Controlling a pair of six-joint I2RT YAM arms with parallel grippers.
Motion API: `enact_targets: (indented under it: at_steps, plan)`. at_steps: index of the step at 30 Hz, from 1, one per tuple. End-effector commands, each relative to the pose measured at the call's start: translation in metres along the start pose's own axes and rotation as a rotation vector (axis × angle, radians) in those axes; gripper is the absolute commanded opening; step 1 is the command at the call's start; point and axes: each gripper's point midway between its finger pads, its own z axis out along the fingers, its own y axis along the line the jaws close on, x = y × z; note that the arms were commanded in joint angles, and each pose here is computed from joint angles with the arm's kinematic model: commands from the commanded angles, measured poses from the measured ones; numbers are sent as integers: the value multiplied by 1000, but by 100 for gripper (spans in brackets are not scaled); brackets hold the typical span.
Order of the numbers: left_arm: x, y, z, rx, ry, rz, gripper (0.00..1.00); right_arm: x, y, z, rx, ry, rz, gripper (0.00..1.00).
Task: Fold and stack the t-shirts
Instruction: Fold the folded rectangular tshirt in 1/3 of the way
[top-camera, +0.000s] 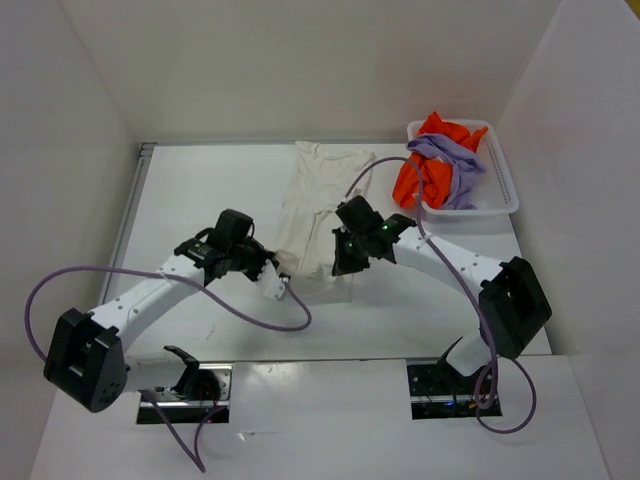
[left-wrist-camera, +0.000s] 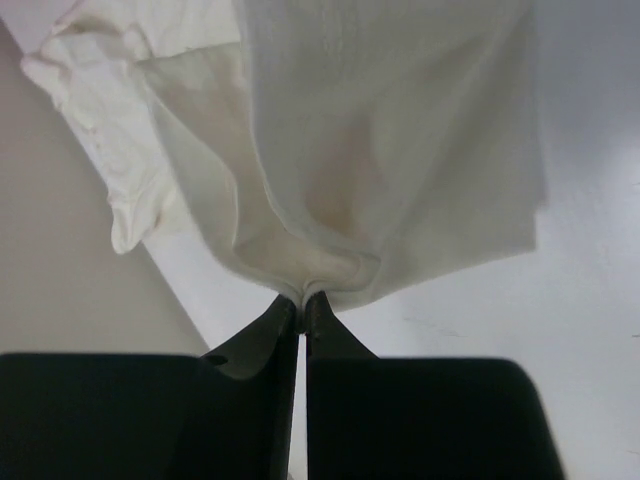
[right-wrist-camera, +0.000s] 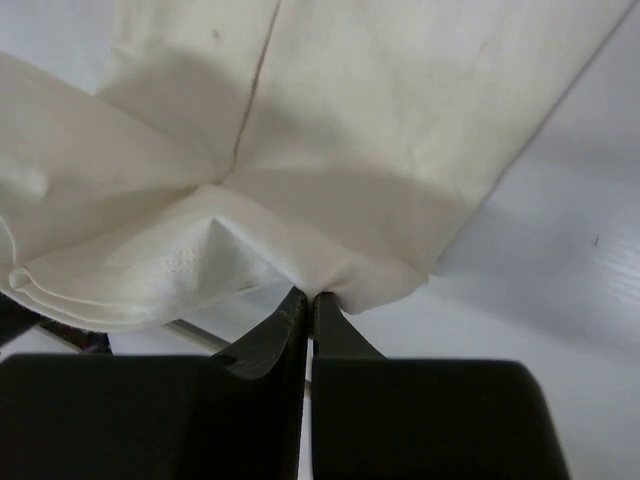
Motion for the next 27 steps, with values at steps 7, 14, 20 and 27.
enact_targets:
  at_steps: [7,14,20,27]
  plan:
    - [44,76,15,-153,26,-39,0,-107,-31,8,0,-163,24,0]
    - [61,113,42,-240,36,-14,0,-137,-59,31,48,-158,39,0]
    - [78,135,62,-292,46,-22,0,-171,-73,34,41,-202,58,0]
    - [96,153,71,-355,64,-29,1,-184,-93,49,62,-185,78,0]
